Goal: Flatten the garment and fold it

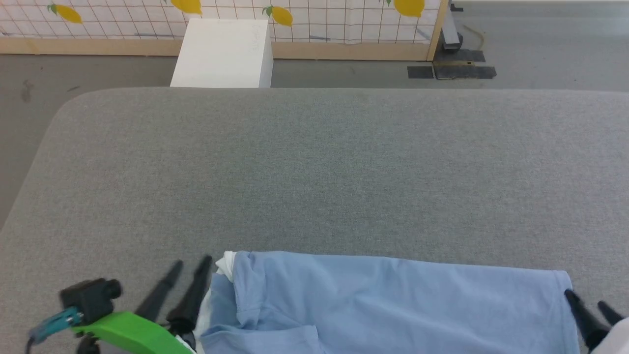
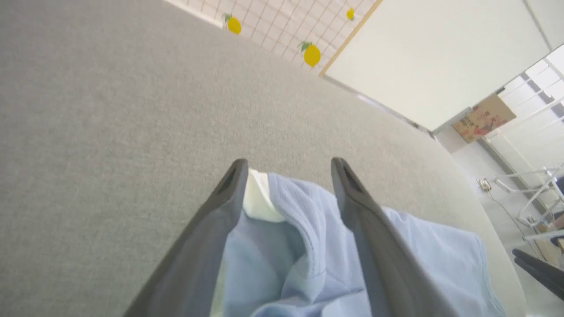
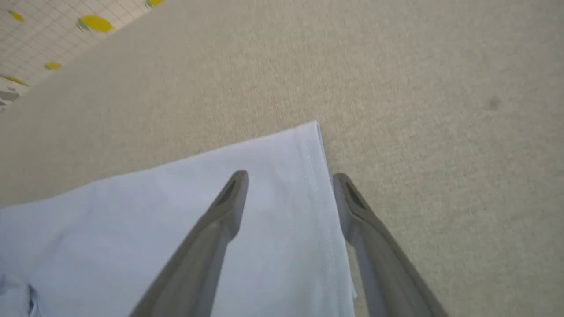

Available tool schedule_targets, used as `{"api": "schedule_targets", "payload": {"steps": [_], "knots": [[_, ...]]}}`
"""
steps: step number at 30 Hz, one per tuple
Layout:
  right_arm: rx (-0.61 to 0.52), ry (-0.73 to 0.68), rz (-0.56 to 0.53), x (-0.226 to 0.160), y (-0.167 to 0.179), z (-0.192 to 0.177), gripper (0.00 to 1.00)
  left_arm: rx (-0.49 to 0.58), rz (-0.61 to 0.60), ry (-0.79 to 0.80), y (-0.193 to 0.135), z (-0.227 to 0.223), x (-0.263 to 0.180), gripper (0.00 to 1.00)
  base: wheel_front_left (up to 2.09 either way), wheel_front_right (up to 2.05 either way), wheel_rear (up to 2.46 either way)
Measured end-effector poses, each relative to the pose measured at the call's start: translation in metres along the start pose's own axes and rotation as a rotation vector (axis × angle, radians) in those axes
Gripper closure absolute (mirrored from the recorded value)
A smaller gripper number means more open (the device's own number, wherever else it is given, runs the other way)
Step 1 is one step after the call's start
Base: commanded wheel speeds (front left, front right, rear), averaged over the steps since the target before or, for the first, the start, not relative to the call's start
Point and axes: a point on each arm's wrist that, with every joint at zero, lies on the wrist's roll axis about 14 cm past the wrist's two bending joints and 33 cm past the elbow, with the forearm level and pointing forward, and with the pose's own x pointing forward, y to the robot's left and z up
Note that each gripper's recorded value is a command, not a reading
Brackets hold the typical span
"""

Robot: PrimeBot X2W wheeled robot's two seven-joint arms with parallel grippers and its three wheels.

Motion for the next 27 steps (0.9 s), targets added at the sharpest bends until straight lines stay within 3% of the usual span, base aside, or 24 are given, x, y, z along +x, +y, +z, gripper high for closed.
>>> {"api": "schedule_targets", "payload": {"steps": [7, 10, 12, 27], "knots": [[-0.071, -0.223, -0.003, -0.016, 0.007, 0.047, 0.00, 0.183, 0.091, -0.332, -0.003, 0.067, -0.010, 0.00, 0.00, 0.00, 0.00], [-0.106, -0.269, -0.028, -0.015, 0.004, 0.051, 0.00, 0.345, 0.130, -0.506, -0.011, 0.099, -0.019, 0.00, 0.00, 0.00, 0.00], [-0.115, -0.268, -0.043, -0.013, 0.000, 0.047, 0.00, 0.397, 0.150, -0.564, -0.014, 0.105, -0.024, 0.00, 0.00, 0.00, 0.00], [-0.077, 0.024, -0.105, 0.020, -0.025, -0.031, 0.00, 0.388, 0.170, -0.554, 0.001, 0.082, -0.037, 0.00, 0.00, 0.00, 0.00]]}}
